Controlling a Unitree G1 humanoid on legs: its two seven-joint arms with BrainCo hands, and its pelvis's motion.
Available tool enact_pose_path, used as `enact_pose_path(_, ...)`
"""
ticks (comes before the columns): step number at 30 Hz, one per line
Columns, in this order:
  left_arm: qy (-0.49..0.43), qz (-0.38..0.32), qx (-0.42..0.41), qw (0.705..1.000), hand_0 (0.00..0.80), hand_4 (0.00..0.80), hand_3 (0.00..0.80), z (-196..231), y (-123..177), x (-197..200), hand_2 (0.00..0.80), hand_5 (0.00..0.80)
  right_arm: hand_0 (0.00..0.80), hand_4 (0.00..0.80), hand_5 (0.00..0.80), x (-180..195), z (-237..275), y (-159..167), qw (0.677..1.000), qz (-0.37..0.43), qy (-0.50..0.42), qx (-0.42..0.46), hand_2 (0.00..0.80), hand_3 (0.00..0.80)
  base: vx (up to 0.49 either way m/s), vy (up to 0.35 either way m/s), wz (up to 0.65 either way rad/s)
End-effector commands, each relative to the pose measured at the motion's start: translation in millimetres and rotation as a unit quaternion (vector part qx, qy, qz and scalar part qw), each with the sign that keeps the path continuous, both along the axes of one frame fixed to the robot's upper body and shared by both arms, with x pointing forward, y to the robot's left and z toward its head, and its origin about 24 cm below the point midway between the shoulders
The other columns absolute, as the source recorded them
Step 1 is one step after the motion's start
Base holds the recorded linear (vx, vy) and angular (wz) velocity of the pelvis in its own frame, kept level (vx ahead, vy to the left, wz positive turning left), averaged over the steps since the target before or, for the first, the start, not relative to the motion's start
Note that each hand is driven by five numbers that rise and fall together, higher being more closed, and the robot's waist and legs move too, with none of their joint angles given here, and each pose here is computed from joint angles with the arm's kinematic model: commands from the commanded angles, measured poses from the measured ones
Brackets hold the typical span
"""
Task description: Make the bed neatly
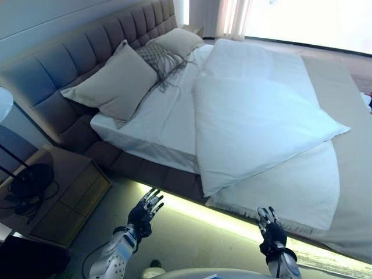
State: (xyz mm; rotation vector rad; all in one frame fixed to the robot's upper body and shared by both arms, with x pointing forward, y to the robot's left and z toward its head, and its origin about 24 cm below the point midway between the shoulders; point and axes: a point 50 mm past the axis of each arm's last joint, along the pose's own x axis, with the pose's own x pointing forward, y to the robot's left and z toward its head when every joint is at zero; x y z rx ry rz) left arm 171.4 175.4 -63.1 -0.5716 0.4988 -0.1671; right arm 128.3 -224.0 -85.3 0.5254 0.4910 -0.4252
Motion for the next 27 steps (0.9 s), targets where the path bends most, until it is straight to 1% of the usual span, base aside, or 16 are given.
enact_pose_path(1, -0.063, -0.024, 0.006, 0.998, 0.0, 0.0, 0.0, 20.0, 0.7, 19.5, 0.0, 0.0, 0.0, 0.0, 0.0, 21.3, 19.7, 0.1, 0.997, -0.001, -0.075, 0.0, 0.0, 0.0, 0.0, 0.0, 0.0)
enact_pose_path(4, -0.069, -0.021, -0.005, 0.997, 0.0, 0.0, 0.0, 21.5, 0.6, 19.0, 0.0, 0.0, 0.0, 0.0, 0.0, 20.7, 19.4, 1.6, 0.997, 0.002, -0.074, 0.001, 0.0, 0.0, 0.0, 0.0, 0.0)
enact_pose_path(8, -0.067, -0.017, 0.009, 0.998, 0.0, 0.0, 0.0, 21.0, 3.7, 17.2, 0.0, 0.0, 0.0, 0.0, 0.0, 21.0, 18.8, 4.2, 0.997, 0.013, -0.072, 0.004, 0.0, 0.0, 0.0, 0.0, 0.0)
enact_pose_path(17, -0.072, -0.005, 0.006, 0.997, 0.0, 0.0, 0.0, 22.8, 10.1, 12.4, 0.0, 0.0, 0.0, 0.0, 0.0, 20.1, 17.5, 7.3, 0.997, 0.032, -0.067, 0.011, 0.0, 0.0, -0.001, -0.009, -0.01)
enact_pose_path(24, -0.059, 0.04, 0.0, 0.997, 0.0, 0.0, 0.0, 20.2, 20.7, 5.1, 0.0, 0.0, 0.0, 0.0, 0.0, 24.6, 16.3, 8.2, 0.997, 0.062, -0.052, 0.006, 0.0, 0.0, 0.011, -0.033, -0.18)
enact_pose_path(27, -0.061, 0.032, -0.002, 0.998, 0.0, 0.0, 0.0, 21.7, 20.9, 7.9, 0.0, 0.0, 0.0, 0.0, 0.0, 27.2, 19.1, 3.3, 0.997, 0.048, -0.059, 0.001, 0.0, 0.0, -0.001, 0.1, -0.34)
